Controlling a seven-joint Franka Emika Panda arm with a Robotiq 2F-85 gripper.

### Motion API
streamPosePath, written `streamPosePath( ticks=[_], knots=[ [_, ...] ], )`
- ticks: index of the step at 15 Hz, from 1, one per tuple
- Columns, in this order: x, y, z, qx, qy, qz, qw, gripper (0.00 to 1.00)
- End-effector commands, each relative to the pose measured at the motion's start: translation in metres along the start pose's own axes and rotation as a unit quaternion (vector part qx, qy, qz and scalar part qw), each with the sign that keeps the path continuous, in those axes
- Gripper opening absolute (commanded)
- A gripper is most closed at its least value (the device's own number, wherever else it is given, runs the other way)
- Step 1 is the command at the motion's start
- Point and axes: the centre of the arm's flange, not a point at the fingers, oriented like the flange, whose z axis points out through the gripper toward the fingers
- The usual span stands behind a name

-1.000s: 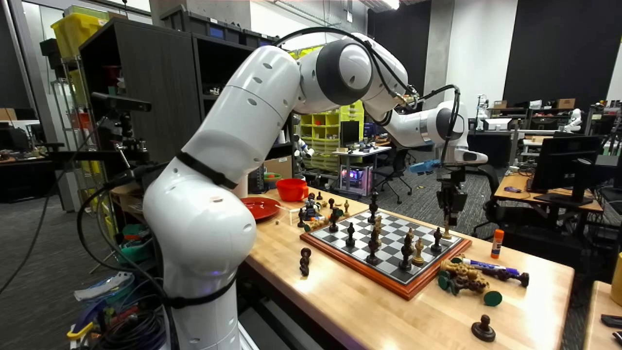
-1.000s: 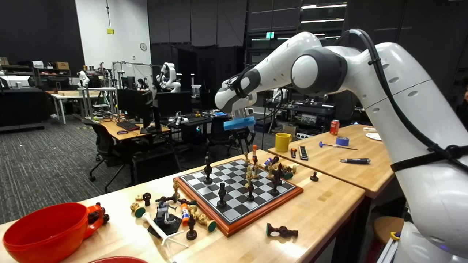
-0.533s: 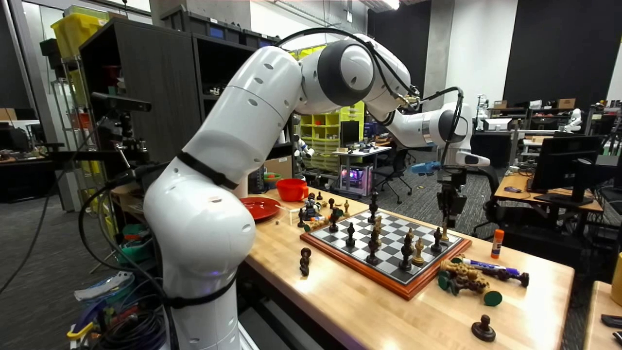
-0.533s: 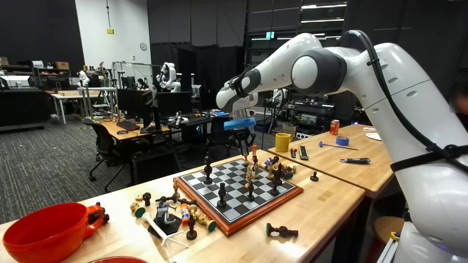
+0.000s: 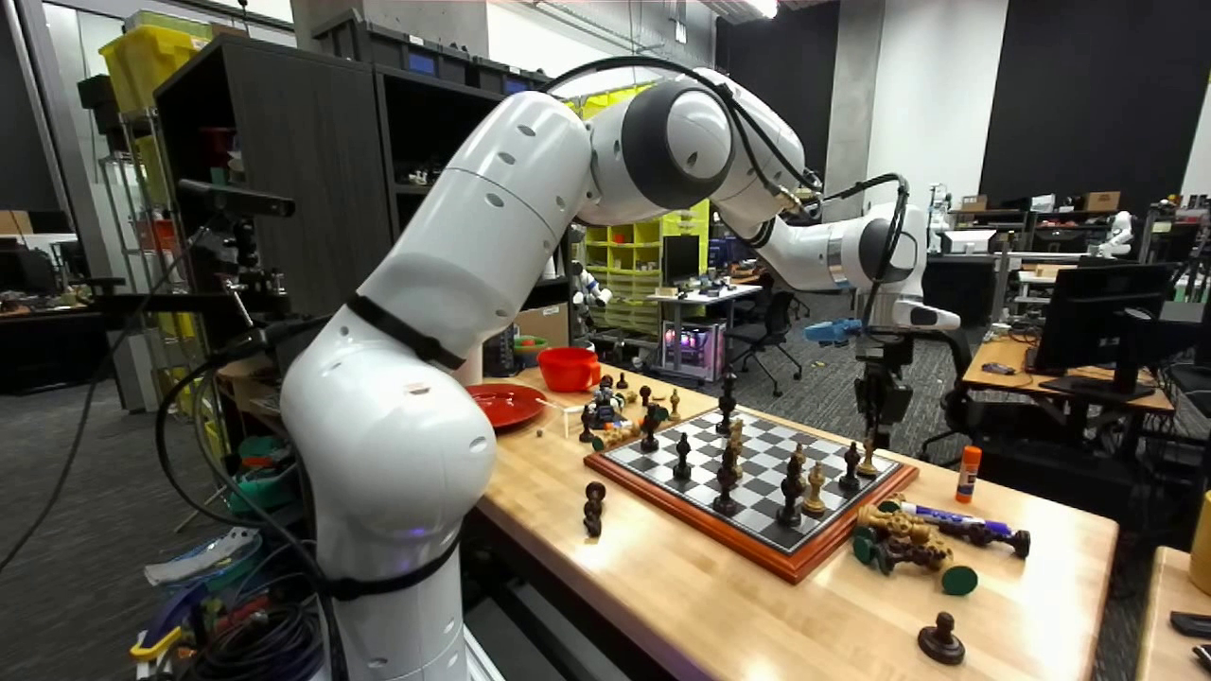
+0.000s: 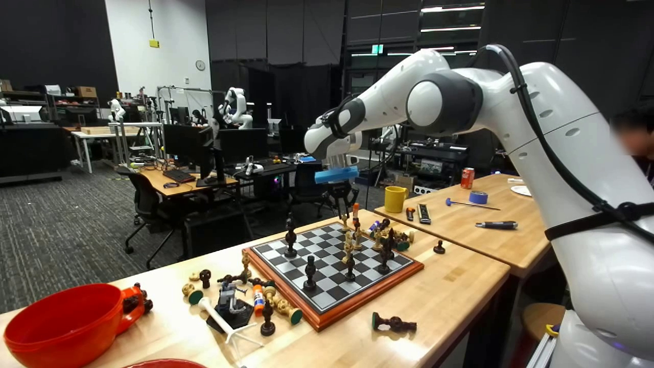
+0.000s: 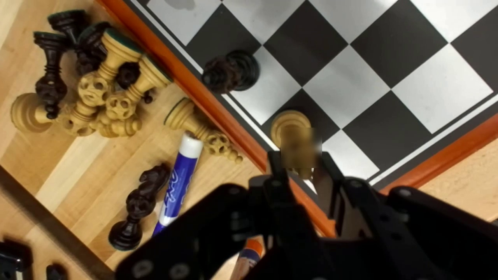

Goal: Remove the light brown object from the chess board

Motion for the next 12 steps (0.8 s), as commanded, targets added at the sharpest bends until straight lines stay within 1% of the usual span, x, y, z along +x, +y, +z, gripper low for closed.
streamPosePath(
  ticks=[1, 5, 12],
  knots=[
    [0.0021, -0.0012, -0.0034, 0.016, -0.009, 0.005, 0.9998, 0.06],
    [0.0002, -0.0029, -0.0030, 0.024, -0.014, 0.005, 0.9996, 0.06],
    [0.0046, -0.0002, -0.0042, 0.024, -0.004, 0.005, 0.9997, 0.06]
  ],
)
